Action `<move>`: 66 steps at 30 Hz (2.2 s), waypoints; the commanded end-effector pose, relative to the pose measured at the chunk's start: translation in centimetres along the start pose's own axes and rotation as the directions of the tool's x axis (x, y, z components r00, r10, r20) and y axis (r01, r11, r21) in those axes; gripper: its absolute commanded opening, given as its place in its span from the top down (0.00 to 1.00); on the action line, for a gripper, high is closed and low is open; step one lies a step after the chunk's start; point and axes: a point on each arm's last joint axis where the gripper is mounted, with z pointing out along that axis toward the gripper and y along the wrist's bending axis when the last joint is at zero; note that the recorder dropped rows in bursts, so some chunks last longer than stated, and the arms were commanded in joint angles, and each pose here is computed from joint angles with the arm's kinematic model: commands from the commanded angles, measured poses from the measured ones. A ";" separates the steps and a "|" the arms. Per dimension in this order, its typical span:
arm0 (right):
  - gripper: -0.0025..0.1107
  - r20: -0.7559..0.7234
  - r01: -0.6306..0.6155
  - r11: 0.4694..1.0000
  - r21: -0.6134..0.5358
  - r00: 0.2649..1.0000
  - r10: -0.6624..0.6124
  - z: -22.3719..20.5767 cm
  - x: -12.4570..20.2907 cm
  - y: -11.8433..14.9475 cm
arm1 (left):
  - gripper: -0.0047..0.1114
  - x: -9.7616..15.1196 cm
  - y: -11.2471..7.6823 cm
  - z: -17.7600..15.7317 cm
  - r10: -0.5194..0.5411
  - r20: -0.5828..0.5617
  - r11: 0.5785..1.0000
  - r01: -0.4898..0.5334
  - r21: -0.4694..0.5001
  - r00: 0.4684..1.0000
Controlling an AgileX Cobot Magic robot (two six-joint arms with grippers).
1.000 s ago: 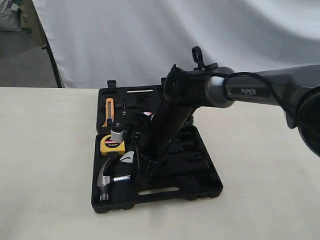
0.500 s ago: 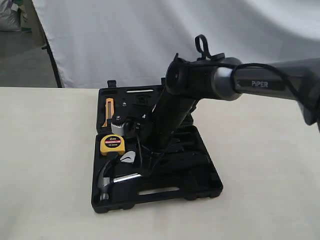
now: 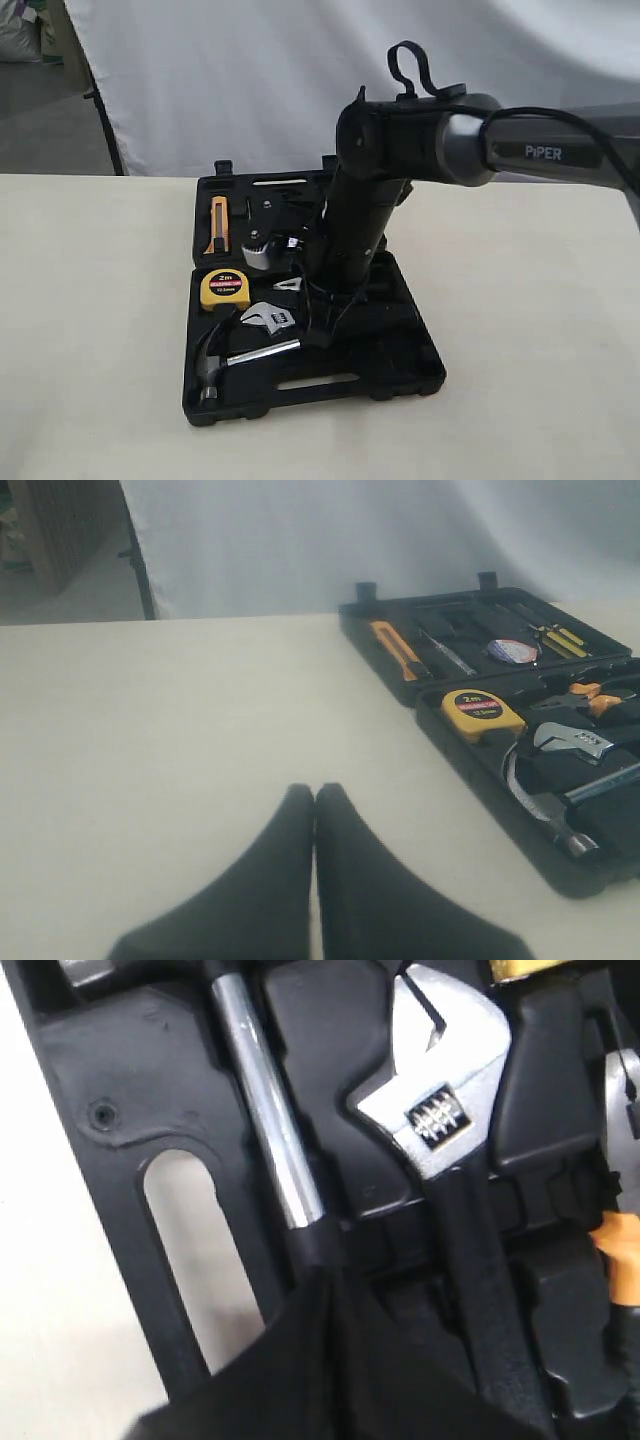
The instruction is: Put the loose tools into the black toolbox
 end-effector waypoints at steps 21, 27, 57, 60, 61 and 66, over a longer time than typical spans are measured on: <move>0.98 -0.187 -0.040 0.989 -0.143 0.982 0.012 6.6 1.3 0.8 | 0.96 0.1 0.0 0.0 -0.002 0.000 1.000 0.002 0.008 1.000; 0.98 -0.109 -0.015 0.993 -0.120 0.994 0.002 4.3 -0.5 1.9 | 0.96 0.1 0.0 0.0 -0.002 0.000 1.000 0.002 0.008 1.000; 0.98 -0.058 -0.181 0.983 0.015 0.982 0.181 2.0 4.3 -0.4 | 0.96 0.1 0.0 0.0 -0.002 0.000 1.000 0.002 0.008 1.000; 0.98 -0.077 -0.174 0.985 -0.009 0.982 0.172 2.8 4.6 0.0 | 0.96 0.1 0.0 0.0 -0.002 0.000 1.000 0.002 0.008 1.000; 0.98 -0.081 -0.178 0.984 -0.018 0.981 0.176 3.0 4.7 0.2 | 0.96 0.1 0.0 0.0 -0.002 0.000 1.000 0.002 0.008 1.000; 0.98 -0.106 -0.152 0.987 -0.057 0.984 0.146 4.3 4.1 1.4 | 0.96 0.1 0.0 0.0 -0.002 0.000 1.000 0.002 0.008 1.000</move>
